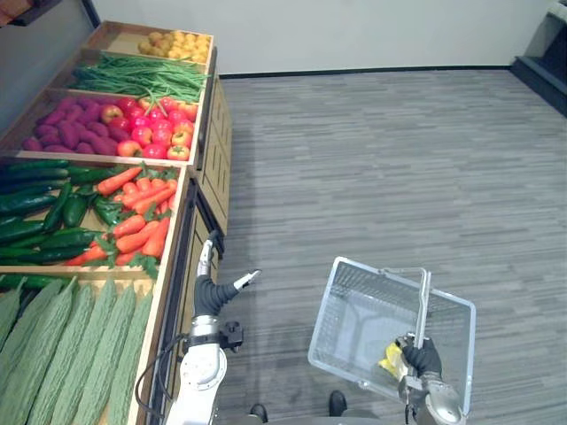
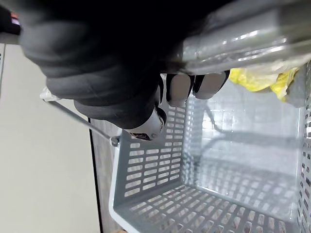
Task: Pick vegetable in the basket
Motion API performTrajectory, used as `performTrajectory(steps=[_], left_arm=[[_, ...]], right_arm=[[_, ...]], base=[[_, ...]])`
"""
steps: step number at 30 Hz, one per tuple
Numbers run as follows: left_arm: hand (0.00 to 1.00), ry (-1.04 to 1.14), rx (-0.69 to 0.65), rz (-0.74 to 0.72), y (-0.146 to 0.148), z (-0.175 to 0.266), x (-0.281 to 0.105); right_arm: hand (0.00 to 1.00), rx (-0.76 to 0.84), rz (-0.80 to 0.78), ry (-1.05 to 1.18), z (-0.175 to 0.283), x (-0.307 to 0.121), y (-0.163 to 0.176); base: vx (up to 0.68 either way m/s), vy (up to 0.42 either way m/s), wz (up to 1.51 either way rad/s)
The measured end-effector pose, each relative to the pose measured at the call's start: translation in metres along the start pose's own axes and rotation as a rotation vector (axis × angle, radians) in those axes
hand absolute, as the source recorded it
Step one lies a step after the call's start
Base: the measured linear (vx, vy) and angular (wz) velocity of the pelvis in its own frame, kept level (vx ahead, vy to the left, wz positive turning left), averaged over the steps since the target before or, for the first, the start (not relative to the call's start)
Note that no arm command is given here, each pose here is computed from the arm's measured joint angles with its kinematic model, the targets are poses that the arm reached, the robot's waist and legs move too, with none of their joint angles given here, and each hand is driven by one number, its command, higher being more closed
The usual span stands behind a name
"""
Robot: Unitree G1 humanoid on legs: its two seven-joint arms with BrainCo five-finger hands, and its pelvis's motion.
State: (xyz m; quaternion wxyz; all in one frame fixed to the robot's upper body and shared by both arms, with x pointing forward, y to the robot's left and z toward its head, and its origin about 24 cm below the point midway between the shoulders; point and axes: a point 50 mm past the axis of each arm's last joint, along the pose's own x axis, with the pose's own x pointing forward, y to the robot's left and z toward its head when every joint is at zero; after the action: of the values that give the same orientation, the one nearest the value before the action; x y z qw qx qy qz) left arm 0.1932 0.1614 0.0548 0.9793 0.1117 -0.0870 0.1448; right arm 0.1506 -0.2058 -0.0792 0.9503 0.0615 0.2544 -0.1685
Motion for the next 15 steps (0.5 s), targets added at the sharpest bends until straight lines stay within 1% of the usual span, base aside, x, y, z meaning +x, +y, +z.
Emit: performTrajectory(steps=[4, 7, 9, 12, 15], left_arm=[[0.0, -0.009, 0.008, 0.01, 0.001, 0.001, 0.001], [0.0, -0.024, 0.023, 0.031, 0.005, 0.002, 0.004], [0.0, -0.039, 0.012, 0.028, 0.0, 0.004, 0.009], [0.0, -0.081, -0.008, 0.018, -0.007, 0.011, 0.016], [0.0, -0.021, -0.036, 0.015, -0.014, 0.002, 0.008]], right_arm=[[1.0, -0.014, 0.022, -0.024, 0.007, 0.006, 0.011], [1.0, -0.011, 0.04, -0.059, 0.018, 0.012, 0.017], [1.0, -0.008, 0.039, -0.086, 0.026, 0.017, 0.019], [1.0, -0.007, 0.031, -0.098, 0.029, 0.016, 0.019], [1.0, -0.044, 0.045, -0.109, 0.034, 0.019, 0.018]], base=[[0.0, 0.112, 0.26], [0.19, -0.011, 0.28], [0.24, -0.102, 0.4], [0.43, -0.248, 0.79], [0.45, -0.206, 0.33]])
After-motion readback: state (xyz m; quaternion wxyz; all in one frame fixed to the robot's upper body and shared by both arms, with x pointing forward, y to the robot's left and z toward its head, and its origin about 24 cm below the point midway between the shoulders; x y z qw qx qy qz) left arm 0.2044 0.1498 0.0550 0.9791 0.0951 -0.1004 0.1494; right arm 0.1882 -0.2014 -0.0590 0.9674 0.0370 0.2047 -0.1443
